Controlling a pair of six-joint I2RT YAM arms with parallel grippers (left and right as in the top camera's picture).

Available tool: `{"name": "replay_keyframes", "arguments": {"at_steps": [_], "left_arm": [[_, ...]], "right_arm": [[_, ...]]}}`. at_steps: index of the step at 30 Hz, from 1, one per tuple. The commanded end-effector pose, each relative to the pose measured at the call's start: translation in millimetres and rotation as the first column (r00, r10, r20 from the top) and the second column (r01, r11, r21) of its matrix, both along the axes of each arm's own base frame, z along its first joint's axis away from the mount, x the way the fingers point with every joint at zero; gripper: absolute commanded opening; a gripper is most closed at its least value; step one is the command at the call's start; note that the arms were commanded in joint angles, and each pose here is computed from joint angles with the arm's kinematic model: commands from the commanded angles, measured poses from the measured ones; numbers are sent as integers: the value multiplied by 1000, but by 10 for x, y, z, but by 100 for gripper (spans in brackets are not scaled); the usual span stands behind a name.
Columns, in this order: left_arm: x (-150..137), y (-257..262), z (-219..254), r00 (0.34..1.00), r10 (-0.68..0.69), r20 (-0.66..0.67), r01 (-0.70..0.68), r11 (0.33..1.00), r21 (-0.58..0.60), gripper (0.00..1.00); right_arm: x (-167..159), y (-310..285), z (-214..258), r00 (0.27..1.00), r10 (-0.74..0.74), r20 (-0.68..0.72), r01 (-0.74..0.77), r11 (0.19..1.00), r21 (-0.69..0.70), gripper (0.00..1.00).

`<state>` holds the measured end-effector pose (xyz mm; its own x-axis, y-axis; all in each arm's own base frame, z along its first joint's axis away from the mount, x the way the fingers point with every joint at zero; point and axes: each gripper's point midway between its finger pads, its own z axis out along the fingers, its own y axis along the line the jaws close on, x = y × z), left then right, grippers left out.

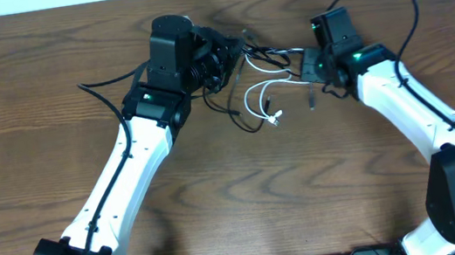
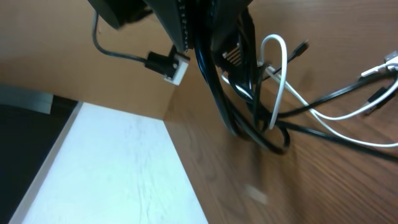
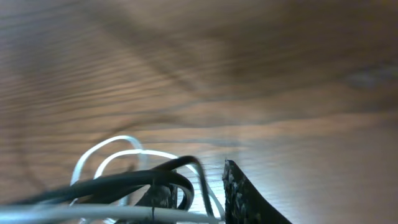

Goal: Untangle cables

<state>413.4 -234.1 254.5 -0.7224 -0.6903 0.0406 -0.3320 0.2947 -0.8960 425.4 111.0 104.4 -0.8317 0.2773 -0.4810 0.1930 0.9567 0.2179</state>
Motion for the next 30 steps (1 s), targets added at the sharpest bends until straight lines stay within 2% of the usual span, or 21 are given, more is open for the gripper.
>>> {"name": "replay_keyframes", "arguments": {"at_steps": [1, 6, 10, 12, 13, 15, 17, 18, 19, 22, 24, 30], "left_arm": [[-2, 178, 438, 994, 28, 102, -26, 999, -30, 7], [28, 371, 565, 982, 33, 185, -37, 999, 19, 7], [54, 482, 585, 974, 23, 226, -38, 997, 60, 7], [38, 462, 590, 965, -19, 260, -6, 995, 95, 7], [5, 420, 601, 948, -87, 307, 45, 989, 142, 8], [-51, 357, 613, 915, -180, 362, 112, 973, 201, 7], [-122, 285, 633, 858, -290, 424, 184, 944, 272, 7], [-207, 210, 652, 793, -386, 472, 250, 912, 326, 8], [-266, 162, 670, 745, -441, 499, 288, 889, 356, 7], [-454, 36, 725, 608, -562, 561, 388, 826, 408, 7], [-586, -32, 760, 516, -617, 594, 447, 785, 428, 7], [-792, -131, 763, 406, -667, 624, 561, 721, 406, 7]], "right_arm": [[-7, -541, -106, 992, -121, -36, 116, 987, -110, 20], [-131, -949, -184, 980, -165, -108, 148, 977, -152, 19], [-205, -1158, -220, 972, -187, -145, 163, 973, -161, 9], [-222, -1211, -228, 971, -185, -154, 160, 974, -161, 8], [-225, -1220, -235, 970, -182, -161, 161, 978, -136, 7], [-190, -1085, -228, 984, -80, -160, 71, 996, -58, 8], [-152, -813, -156, 987, 111, -120, -105, 993, 57, 18], [-158, -562, -23, 962, 266, -53, -256, 955, 146, 28], [-174, -439, 82, 942, 336, -7, -329, 926, 183, 31], [-223, -193, 445, 886, 446, 126, -464, 853, 241, 44], [-274, -34, 804, 843, 482, 237, -533, 808, 252, 57], [-391, 207, 1217, 769, 528, 360, -623, 745, 238, 63]]}}
